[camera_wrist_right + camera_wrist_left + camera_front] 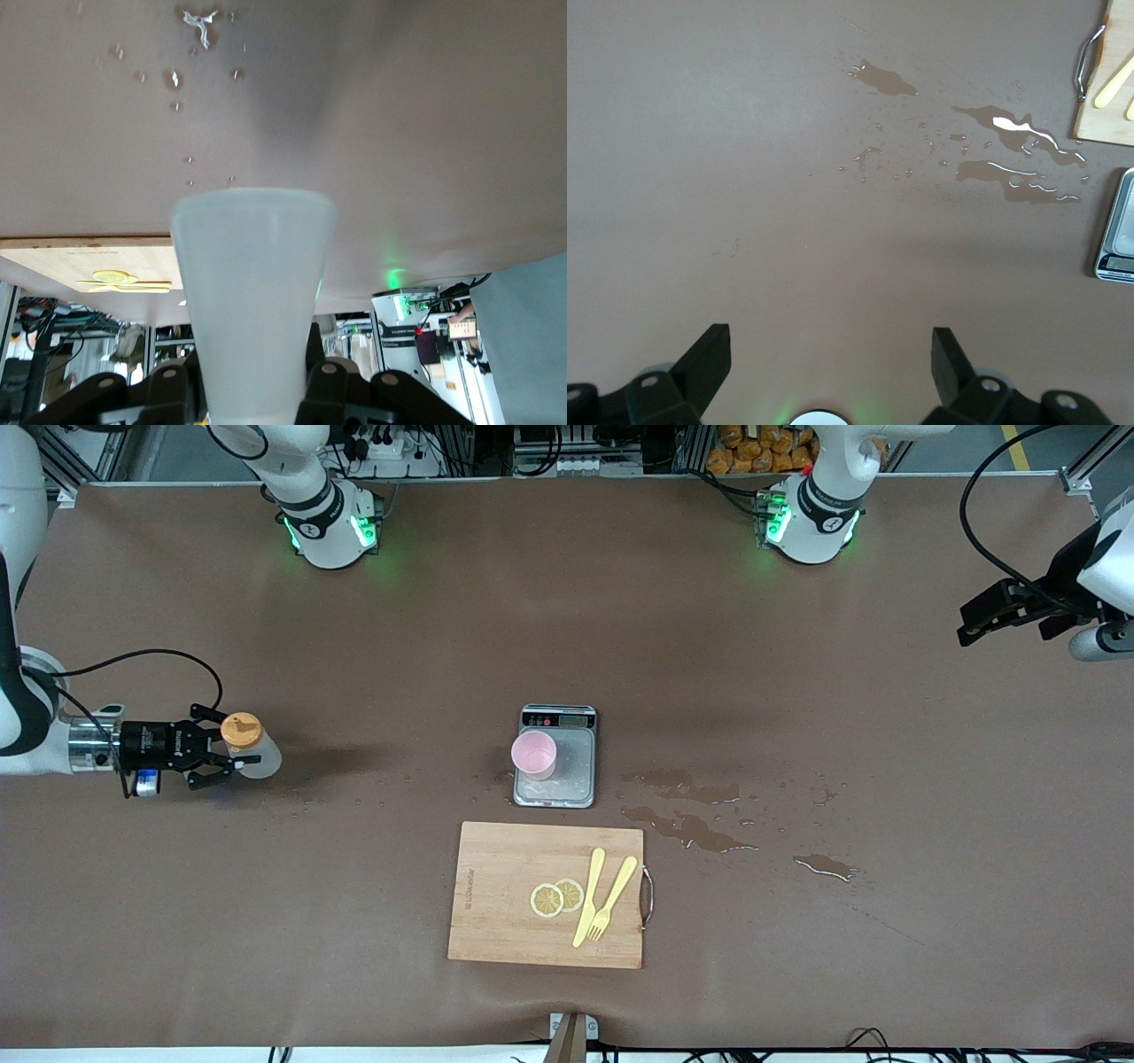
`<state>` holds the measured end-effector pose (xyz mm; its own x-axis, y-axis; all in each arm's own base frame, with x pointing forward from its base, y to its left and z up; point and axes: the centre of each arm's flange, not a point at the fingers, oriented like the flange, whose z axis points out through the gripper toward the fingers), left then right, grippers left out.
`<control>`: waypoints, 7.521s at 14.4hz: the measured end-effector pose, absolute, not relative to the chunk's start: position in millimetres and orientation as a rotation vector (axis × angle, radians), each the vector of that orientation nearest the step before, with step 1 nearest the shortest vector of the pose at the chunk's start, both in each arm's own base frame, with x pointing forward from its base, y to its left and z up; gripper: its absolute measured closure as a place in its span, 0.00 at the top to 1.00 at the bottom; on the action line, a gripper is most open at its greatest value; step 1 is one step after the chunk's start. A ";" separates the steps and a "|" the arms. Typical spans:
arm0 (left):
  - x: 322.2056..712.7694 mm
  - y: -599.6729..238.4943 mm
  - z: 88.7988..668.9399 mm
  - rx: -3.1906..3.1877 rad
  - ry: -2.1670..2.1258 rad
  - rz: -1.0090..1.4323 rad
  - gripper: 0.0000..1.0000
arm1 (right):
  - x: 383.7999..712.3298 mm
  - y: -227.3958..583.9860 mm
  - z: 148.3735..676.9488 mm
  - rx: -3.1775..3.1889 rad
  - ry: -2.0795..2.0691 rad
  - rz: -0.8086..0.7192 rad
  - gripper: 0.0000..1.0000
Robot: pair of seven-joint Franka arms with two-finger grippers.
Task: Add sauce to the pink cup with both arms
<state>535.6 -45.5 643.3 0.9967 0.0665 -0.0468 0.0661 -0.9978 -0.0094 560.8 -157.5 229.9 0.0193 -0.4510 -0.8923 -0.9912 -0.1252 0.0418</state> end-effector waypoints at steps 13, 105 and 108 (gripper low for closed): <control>538.6 -39.0 640.7 -3.132 -0.124 0.069 1.00 | 508.9 -210.9 119.9 -1.439 1.362 1.082 0.41; 549.1 -52.2 629.0 -3.139 -0.053 0.046 1.00 | 556.5 -41.9 661.4 -3.147 0.172 -0.045 1.00; 549.3 -50.6 629.0 -3.139 -0.031 0.046 1.00 | 556.5 -40.9 661.4 -3.147 0.170 -0.046 1.00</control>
<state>549.3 -50.6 629.0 0.9994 0.0199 -0.0292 0.0198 -0.9998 -0.0021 556.5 -40.9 661.4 0.9938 -0.1073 0.0294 -0.1076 -0.9942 0.0091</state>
